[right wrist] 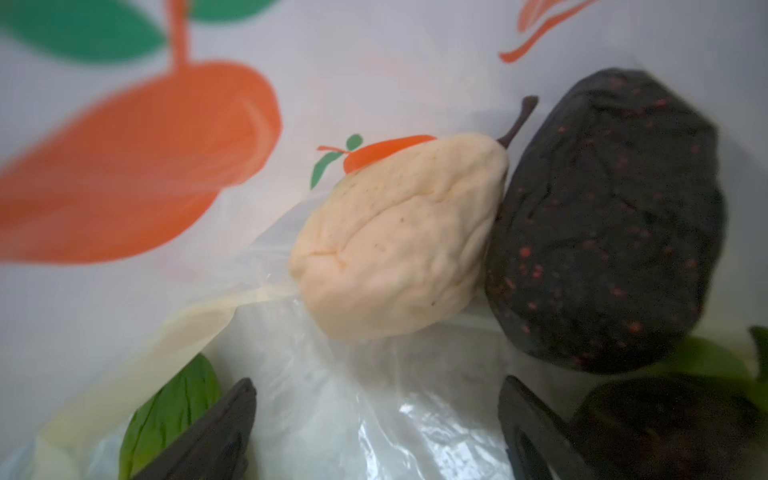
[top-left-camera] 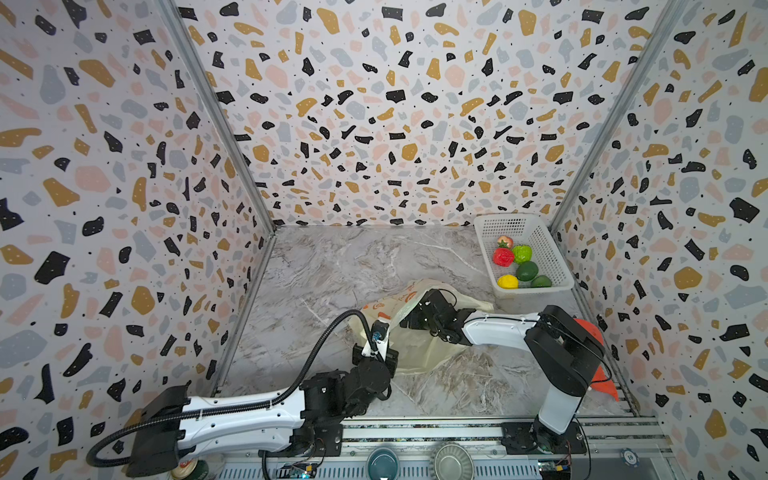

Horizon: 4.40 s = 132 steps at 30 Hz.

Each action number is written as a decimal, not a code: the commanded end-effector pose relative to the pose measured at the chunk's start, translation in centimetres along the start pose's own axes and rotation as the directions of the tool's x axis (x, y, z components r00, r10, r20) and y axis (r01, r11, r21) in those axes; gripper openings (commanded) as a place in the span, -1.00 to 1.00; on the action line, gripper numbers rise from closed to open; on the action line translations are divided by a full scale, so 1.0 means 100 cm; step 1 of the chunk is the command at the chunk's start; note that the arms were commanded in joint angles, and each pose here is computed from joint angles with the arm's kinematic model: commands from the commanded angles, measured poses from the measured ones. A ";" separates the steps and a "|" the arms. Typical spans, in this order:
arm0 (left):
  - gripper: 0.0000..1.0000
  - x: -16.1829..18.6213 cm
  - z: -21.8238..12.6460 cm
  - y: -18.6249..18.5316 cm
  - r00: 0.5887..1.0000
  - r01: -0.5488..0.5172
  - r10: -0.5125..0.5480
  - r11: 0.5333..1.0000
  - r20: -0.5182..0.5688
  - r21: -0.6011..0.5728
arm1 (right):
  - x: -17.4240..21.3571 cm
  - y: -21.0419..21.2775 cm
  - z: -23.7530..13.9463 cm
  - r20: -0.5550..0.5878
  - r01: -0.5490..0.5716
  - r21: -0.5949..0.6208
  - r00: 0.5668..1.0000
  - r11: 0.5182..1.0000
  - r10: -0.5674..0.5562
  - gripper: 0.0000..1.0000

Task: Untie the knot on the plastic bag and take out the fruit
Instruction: 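Lower the right gripper onto the pale pear-shaped fruit and close on it, then lift the pale pear out of the bag toward the basket with the right gripper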

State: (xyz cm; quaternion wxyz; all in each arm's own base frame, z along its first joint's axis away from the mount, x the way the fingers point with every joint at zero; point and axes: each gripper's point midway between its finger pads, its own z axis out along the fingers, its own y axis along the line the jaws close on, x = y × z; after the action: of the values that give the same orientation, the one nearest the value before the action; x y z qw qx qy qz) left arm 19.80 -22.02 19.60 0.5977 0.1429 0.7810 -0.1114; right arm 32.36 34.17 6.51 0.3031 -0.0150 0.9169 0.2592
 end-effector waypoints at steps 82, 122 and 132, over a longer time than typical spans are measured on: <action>-1.00 -0.020 0.001 0.007 0.998 0.029 -0.026 0.998 0.055 -0.064 | 0.051 0.075 -0.177 -0.079 0.366 -0.286 0.912 0.886 -0.402 0.19; -1.00 -0.026 -0.002 0.009 0.997 0.040 -0.036 0.997 0.067 -0.065 | -0.251 -0.118 -0.251 0.400 -0.002 0.067 0.916 0.998 -0.025 0.21; -1.00 -0.024 -0.003 0.010 0.997 0.053 -0.050 0.997 0.065 -0.054 | -0.262 -0.240 -0.158 0.335 -0.154 0.228 0.940 0.961 0.071 0.22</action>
State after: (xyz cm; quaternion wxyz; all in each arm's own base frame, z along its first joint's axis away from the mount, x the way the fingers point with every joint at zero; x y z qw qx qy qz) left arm 20.25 -21.24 19.98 0.6105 0.1261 0.7767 -0.0898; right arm 47.76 2.84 20.66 0.4121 0.1222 0.8876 0.1654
